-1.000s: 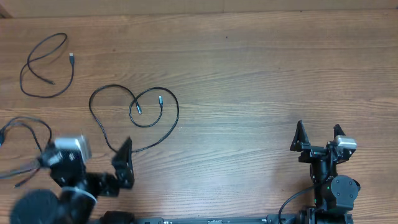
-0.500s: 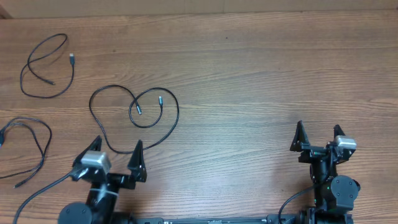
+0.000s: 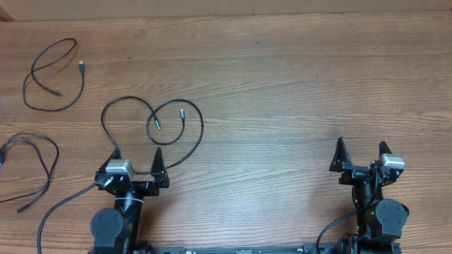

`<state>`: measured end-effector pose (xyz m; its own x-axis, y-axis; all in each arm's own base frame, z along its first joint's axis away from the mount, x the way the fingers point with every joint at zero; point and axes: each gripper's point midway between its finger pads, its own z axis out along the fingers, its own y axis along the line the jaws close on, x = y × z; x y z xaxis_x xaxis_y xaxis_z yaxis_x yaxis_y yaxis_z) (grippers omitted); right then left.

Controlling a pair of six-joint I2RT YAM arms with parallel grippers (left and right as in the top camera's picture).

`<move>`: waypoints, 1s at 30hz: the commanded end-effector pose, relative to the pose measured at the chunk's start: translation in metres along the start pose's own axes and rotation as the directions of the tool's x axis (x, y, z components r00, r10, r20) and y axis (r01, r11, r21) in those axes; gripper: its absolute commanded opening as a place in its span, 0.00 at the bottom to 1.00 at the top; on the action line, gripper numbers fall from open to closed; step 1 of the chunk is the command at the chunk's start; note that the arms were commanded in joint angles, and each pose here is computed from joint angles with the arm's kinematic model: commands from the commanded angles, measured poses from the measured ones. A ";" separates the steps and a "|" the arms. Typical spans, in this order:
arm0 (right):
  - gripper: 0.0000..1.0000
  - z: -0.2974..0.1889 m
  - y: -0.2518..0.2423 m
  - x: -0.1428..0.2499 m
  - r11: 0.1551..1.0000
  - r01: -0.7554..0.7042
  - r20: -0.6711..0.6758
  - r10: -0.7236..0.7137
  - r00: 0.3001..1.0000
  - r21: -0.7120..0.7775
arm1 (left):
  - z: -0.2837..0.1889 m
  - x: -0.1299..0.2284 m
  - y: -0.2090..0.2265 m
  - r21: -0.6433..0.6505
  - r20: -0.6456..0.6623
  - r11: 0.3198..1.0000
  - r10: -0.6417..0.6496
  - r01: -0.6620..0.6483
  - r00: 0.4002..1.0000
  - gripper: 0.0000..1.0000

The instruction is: Untangle cables

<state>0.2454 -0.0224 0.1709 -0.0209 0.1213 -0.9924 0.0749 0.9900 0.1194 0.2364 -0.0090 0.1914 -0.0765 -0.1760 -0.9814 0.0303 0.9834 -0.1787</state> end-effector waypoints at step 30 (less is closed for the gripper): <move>1.00 0.000 0.000 0.001 1.000 0.009 0.008 -0.009 1.000 0.002 | 0.010 0.028 0.036 -0.141 -0.002 0.975 0.176 -0.174 0.984 1.00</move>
<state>0.2454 -0.0224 0.1709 -0.0210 0.1213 -0.9924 0.0745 0.9900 0.1194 0.2461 0.0096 0.1558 -0.0831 -0.0196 -0.9963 -0.0498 0.9986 -0.0154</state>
